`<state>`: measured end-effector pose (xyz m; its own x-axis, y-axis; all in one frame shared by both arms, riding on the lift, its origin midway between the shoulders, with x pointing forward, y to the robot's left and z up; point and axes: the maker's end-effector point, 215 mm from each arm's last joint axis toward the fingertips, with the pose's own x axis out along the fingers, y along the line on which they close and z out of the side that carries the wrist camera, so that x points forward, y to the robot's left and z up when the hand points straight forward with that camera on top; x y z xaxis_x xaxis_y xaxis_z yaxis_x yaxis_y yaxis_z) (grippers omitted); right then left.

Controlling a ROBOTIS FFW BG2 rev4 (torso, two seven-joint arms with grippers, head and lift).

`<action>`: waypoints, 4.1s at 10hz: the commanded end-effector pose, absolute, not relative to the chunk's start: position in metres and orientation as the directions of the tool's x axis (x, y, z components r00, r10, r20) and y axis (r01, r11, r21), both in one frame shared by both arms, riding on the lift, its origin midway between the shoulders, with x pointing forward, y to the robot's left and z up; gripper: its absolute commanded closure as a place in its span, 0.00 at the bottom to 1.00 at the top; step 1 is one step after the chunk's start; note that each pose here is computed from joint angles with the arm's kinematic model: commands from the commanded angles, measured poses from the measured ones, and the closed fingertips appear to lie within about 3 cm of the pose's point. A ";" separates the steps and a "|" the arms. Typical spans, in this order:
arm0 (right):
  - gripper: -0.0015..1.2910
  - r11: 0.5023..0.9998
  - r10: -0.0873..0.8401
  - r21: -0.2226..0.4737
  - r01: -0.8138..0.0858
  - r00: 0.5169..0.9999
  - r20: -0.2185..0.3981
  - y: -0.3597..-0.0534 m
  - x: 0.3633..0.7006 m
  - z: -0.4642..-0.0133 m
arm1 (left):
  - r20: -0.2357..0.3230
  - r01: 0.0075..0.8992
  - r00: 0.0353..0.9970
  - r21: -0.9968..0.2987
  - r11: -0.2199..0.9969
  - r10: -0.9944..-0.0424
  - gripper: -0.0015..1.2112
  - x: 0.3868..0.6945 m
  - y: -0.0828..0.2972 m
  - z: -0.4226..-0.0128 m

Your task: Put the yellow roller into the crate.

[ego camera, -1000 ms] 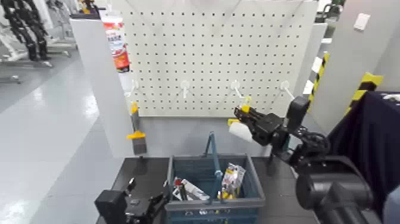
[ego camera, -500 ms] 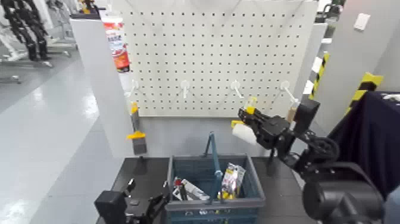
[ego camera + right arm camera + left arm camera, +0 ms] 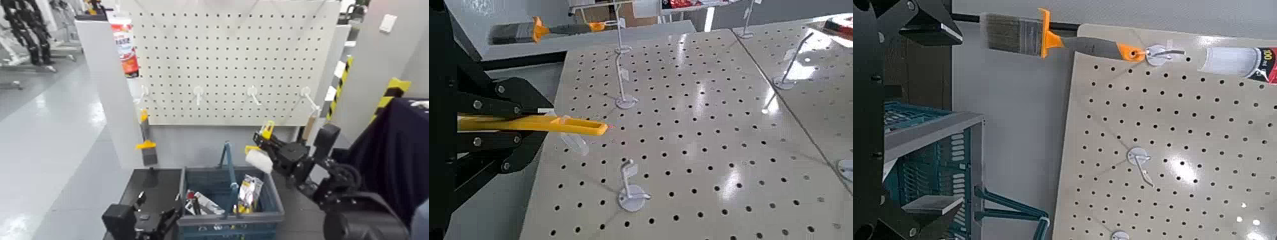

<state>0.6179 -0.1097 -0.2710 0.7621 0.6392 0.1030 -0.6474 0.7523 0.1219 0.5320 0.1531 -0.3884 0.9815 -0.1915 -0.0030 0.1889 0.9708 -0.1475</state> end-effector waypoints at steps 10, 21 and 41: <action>0.88 0.694 0.704 0.335 -0.638 0.699 -0.126 -0.053 0.612 -0.398 | 0.009 0.218 0.976 -0.142 0.966 -0.218 0.14 0.536 0.144 -0.382; 0.02 0.783 0.622 0.142 -0.606 0.762 -0.179 -0.097 0.619 -0.368 | 0.005 0.210 0.977 -0.146 0.967 -0.211 0.14 0.535 0.147 -0.384; 0.09 0.983 0.175 0.059 -0.172 0.984 -0.040 -0.193 0.492 -0.373 | -0.005 0.184 0.982 -0.150 0.971 -0.187 0.14 0.532 0.155 -0.388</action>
